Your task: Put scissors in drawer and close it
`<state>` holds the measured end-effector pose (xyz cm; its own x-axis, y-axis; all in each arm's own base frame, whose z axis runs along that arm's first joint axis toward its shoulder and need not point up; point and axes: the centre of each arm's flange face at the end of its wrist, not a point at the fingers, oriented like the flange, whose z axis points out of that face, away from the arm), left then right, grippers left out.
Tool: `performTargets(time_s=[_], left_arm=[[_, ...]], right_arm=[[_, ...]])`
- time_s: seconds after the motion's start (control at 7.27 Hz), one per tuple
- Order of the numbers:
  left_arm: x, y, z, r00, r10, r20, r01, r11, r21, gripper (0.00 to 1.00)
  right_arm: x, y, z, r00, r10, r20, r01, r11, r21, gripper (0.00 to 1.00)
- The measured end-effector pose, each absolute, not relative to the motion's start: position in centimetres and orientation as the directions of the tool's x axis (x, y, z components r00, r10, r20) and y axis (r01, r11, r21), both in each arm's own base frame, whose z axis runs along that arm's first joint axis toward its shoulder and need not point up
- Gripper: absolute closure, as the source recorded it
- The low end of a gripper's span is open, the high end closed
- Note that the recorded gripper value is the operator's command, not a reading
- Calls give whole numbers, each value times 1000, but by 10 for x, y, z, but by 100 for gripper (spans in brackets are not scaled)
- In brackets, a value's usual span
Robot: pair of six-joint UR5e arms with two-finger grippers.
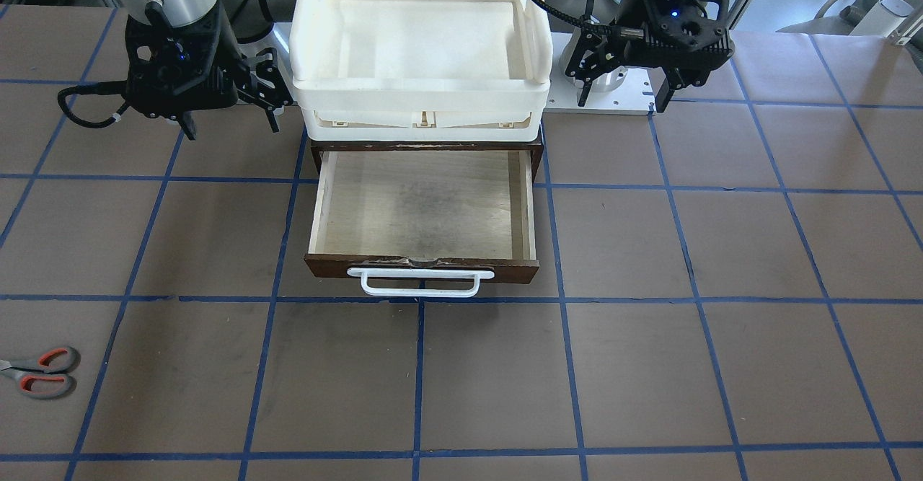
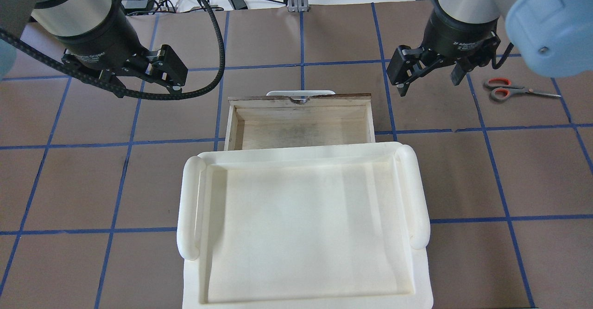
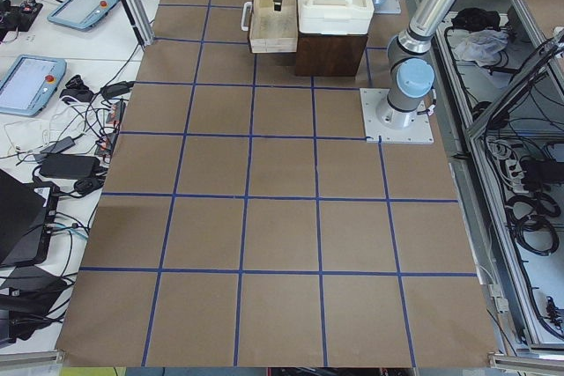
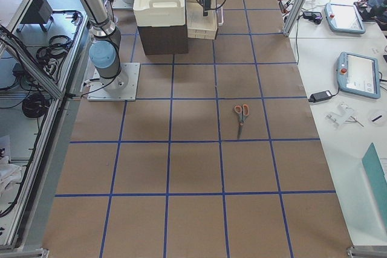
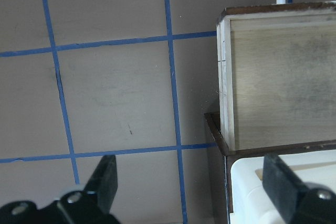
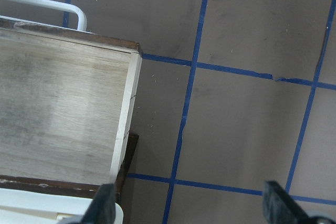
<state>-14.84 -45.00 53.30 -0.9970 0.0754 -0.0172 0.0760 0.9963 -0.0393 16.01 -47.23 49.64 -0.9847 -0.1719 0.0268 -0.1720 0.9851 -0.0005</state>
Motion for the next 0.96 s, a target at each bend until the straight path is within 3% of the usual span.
performTargets(time_s=[0.96], left_arm=[[-148, -450, 533, -997, 74, -17, 74, 996, -40, 0]], right_arm=[[160, -475, 494, -982, -189, 30, -189, 982, 3, 0]])
